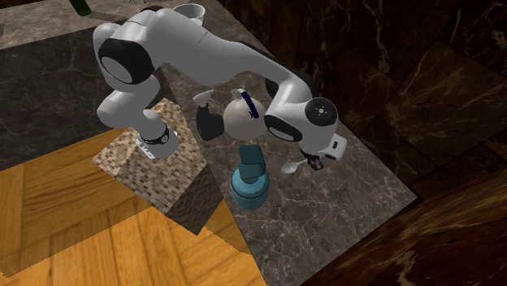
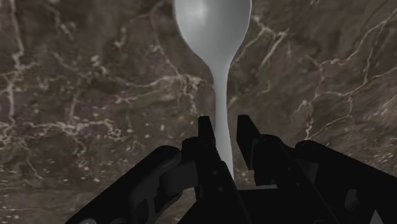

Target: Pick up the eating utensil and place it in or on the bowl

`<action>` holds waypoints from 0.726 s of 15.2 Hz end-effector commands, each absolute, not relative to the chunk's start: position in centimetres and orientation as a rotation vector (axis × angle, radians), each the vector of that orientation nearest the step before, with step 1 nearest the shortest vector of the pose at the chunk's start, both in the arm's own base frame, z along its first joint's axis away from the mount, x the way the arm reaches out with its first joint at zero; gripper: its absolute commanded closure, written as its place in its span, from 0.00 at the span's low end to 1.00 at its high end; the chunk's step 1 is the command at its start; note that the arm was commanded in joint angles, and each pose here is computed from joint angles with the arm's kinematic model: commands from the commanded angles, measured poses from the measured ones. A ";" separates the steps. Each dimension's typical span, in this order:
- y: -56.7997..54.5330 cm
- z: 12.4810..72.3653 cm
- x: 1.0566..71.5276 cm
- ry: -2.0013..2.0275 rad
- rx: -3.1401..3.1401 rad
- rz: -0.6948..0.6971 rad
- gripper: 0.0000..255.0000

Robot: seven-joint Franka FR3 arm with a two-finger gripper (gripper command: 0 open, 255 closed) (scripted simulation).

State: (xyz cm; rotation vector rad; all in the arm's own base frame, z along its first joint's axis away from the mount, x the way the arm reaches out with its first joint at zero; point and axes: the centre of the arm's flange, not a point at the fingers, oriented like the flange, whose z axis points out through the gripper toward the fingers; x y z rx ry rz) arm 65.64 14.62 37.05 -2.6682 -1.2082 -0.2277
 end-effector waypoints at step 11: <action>14.6 43.3 65.6 -1.208 -2.668 -0.227 1.00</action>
